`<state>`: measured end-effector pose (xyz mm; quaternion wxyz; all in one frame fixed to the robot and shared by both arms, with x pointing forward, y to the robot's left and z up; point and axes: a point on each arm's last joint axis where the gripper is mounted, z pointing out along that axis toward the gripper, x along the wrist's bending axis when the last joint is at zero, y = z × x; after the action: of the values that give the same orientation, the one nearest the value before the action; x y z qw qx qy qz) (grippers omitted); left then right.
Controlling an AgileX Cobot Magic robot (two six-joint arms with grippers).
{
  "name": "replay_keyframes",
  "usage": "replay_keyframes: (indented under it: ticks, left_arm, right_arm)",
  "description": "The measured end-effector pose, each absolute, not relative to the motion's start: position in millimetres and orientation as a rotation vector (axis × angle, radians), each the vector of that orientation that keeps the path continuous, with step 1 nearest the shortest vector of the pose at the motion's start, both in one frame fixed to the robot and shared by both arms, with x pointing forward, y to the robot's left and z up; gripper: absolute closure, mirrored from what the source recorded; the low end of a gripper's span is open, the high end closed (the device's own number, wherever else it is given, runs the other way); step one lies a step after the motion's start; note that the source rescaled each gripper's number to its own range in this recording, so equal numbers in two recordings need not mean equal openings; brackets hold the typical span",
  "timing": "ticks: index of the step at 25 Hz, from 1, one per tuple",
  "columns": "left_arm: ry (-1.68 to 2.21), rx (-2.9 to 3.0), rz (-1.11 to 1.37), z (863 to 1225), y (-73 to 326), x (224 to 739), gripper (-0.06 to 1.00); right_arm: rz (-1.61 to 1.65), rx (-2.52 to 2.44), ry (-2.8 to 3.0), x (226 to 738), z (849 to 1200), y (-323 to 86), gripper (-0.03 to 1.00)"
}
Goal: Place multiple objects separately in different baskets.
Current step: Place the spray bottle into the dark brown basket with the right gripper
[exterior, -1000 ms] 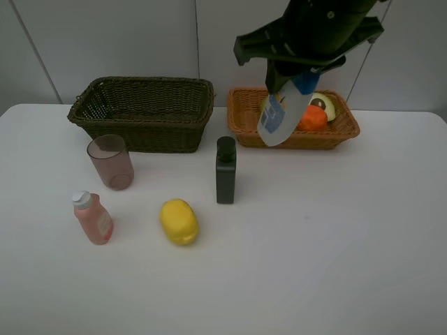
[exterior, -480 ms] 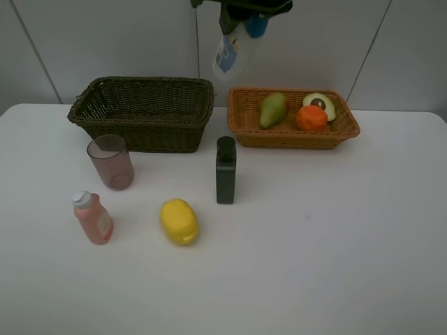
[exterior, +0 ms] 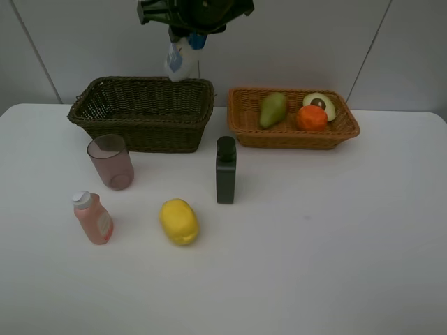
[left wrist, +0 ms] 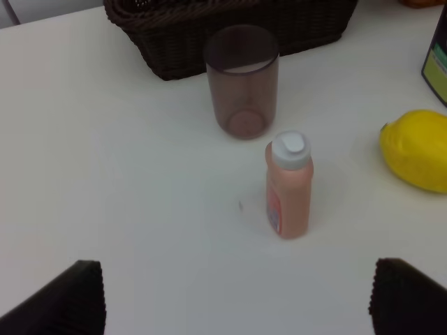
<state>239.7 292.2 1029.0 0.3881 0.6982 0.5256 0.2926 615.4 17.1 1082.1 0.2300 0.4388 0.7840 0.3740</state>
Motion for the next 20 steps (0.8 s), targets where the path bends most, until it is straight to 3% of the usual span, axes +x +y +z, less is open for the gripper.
replay_keyframes:
  ticks: [8, 20]
  left_arm:
    - [1.337, 1.776, 0.744, 1029, 292, 240, -0.05]
    - [1.337, 1.776, 0.744, 1029, 292, 240, -0.05]
  right_arm:
    - [1.079, 1.181, 2.173, 634, 1034, 39, 0.97]
    - [1.083, 1.193, 2.166, 654, 998, 37, 0.97]
